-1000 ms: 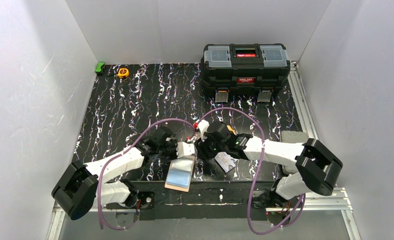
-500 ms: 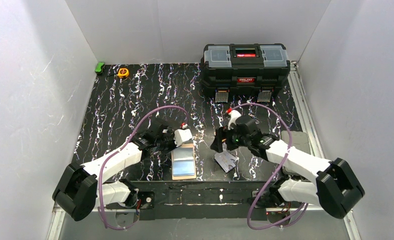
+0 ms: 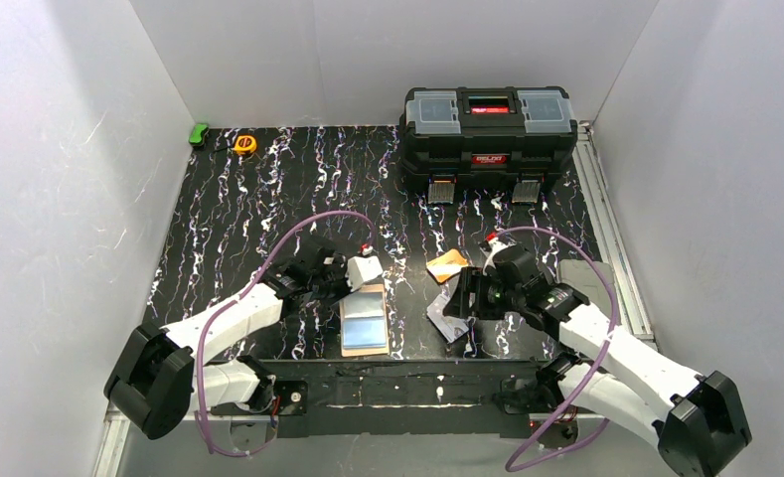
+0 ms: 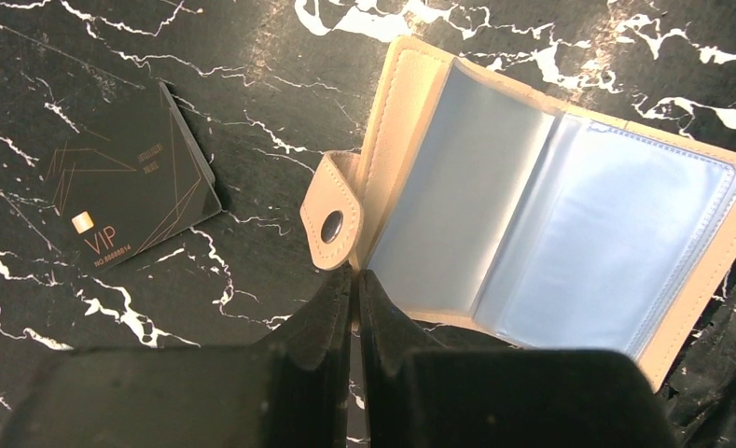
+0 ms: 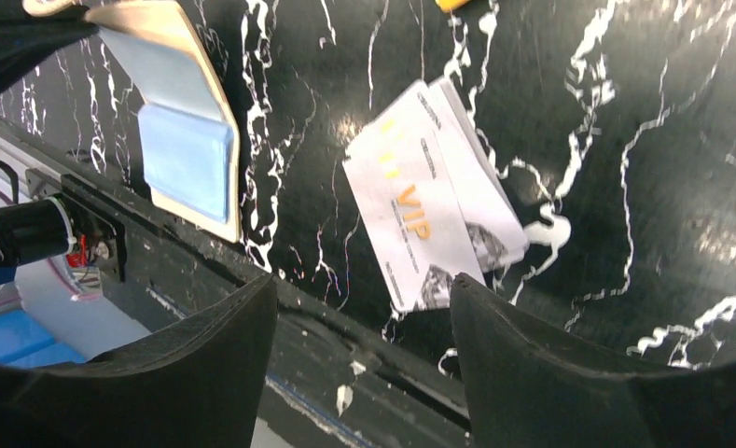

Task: Put the credit cards into the card holder
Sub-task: Place the card holder at the center of the board.

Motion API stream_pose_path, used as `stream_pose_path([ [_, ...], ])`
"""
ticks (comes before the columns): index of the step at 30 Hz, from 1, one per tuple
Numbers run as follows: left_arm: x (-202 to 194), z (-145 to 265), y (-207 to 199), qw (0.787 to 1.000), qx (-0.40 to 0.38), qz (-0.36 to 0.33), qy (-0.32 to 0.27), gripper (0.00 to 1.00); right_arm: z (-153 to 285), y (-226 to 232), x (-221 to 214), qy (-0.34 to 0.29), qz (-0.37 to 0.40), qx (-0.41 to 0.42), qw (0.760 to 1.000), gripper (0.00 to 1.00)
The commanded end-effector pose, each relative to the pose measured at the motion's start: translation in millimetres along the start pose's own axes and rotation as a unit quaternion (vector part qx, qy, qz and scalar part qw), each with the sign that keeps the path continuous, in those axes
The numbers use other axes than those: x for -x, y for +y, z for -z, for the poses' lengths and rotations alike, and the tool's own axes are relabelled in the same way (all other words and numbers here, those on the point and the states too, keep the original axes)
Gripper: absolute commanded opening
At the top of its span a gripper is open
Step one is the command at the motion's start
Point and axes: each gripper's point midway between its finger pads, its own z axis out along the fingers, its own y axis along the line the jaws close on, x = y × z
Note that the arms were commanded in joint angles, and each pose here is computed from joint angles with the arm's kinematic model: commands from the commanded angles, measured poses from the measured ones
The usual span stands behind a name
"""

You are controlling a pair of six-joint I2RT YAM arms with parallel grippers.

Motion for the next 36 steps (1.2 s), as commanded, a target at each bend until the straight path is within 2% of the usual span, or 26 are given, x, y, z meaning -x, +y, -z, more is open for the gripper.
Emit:
stream_pose_path([
  [1,-12,1,2,1.000,0.013,0.009,0.021,0.00,11,-10,-33,0.057,-0.056,-0.020,0.997,0.73],
  [5,-17,-1,4,0.999,0.021,0.011,0.030,0.00,9,-17,-53,0.079,-0.078,-0.014,0.994,0.73],
  [6,-17,-1,5,0.999,0.023,0.011,0.031,0.04,7,-17,-56,0.079,-0.083,-0.009,0.993,0.73],
  [7,-19,-2,5,0.999,0.024,0.010,0.033,0.09,6,-17,-56,0.078,-0.085,-0.005,0.993,0.73],
  [14,-18,-1,15,0.998,0.039,-0.003,0.042,0.60,-3,-25,-60,0.082,-0.087,-0.015,0.993,0.71],
  [15,-15,-1,16,0.998,0.041,-0.004,0.040,0.64,-5,-25,-59,0.082,-0.086,-0.015,0.993,0.71],
  [23,-2,5,25,0.998,0.047,-0.008,0.037,0.70,-16,-30,-53,0.088,-0.090,-0.009,0.992,0.67],
  [25,2,9,27,0.998,0.049,-0.011,0.039,0.76,-17,-31,-52,0.087,-0.092,-0.006,0.992,0.67],
  [26,6,13,29,0.998,0.050,-0.010,0.037,0.82,-17,-32,-52,0.086,-0.093,-0.006,0.992,0.67],
  [28,14,22,28,0.999,0.043,-0.008,0.031,0.85,-18,-33,-51,0.084,-0.095,-0.004,0.992,0.66],
  [30,21,30,27,0.999,0.040,-0.006,0.023,0.98,-18,-34,-50,0.083,-0.096,-0.001,0.992,0.65],
  [36,44,50,33,0.999,0.051,-0.013,-0.003,0.98,-18,-35,-50,0.083,-0.096,0.000,0.992,0.60],
])
